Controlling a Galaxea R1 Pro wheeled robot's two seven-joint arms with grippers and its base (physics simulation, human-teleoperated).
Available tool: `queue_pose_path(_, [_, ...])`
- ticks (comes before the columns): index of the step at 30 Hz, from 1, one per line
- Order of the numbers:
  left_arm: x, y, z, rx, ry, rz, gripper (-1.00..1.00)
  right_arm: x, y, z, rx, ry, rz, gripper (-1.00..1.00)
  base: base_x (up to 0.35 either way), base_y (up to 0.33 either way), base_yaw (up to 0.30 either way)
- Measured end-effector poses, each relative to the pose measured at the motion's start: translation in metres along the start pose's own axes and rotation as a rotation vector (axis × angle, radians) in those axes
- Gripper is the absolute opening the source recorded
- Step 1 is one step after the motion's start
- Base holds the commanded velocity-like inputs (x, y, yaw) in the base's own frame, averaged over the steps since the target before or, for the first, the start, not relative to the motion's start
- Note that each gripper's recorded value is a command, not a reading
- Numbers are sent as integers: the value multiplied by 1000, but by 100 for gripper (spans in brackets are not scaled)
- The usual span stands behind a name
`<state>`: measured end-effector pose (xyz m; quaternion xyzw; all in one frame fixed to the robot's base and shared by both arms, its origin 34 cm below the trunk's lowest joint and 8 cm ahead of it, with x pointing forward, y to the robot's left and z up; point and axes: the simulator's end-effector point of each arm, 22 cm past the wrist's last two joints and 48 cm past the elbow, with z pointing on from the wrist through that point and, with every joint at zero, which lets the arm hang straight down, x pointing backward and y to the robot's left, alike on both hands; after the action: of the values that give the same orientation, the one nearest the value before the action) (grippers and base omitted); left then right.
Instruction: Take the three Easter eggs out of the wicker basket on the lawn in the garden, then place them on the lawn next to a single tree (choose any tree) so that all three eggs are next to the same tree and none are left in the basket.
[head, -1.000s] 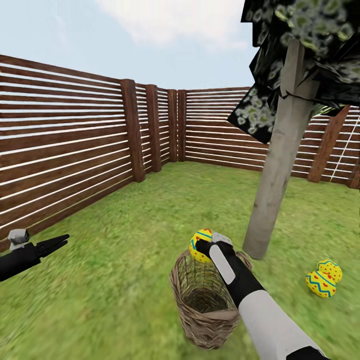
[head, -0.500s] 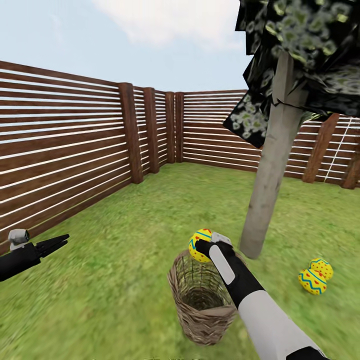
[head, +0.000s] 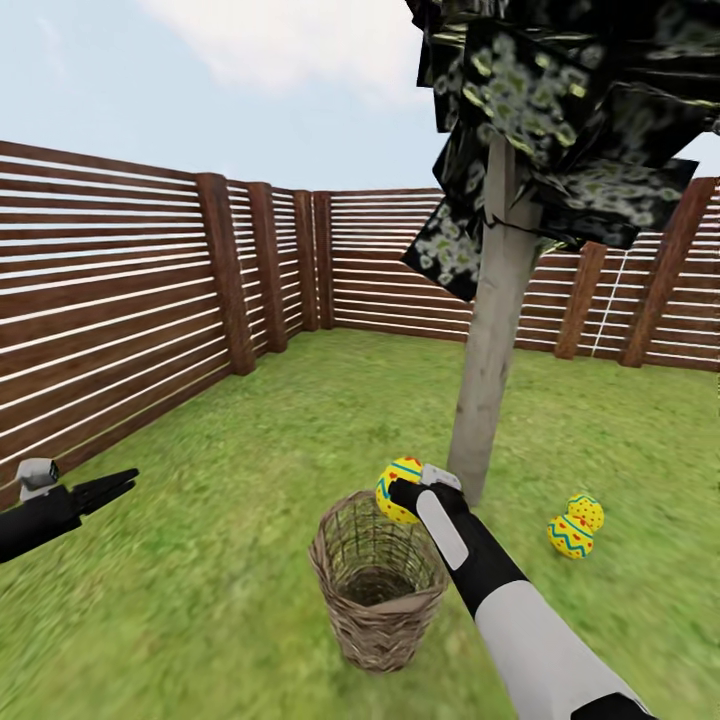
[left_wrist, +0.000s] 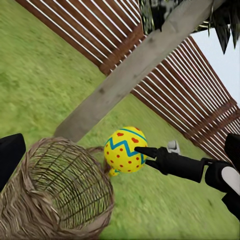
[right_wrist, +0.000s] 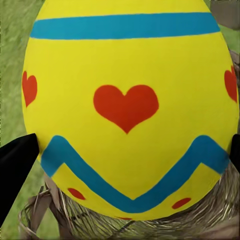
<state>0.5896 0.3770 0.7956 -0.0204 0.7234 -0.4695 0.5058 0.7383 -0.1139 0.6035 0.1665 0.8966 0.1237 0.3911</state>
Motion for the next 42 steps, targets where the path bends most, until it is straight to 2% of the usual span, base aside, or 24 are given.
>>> queue_pose_path(11, [-19, -14, 3, -1, 0, -1, 100, -17, 12, -12, -3, 2, 1, -100, -267, 0, -30])
queue_pose_path(18, [-32, -24, 4, 1, -2, 1, 100, -30, 18, -20, -3, 0, 2, -100, -302, 0, -262])
queue_pose_path(34, [-62, -48, 5, 5, -8, 7, 100, -60, 30, -41, -2, -9, 3, -100, -13, 0, -275])
queue_pose_path(42, [-69, -56, 5, 6, -10, 13, 100, -67, 34, -46, -2, -11, 3, -100, -213, -47, -275])
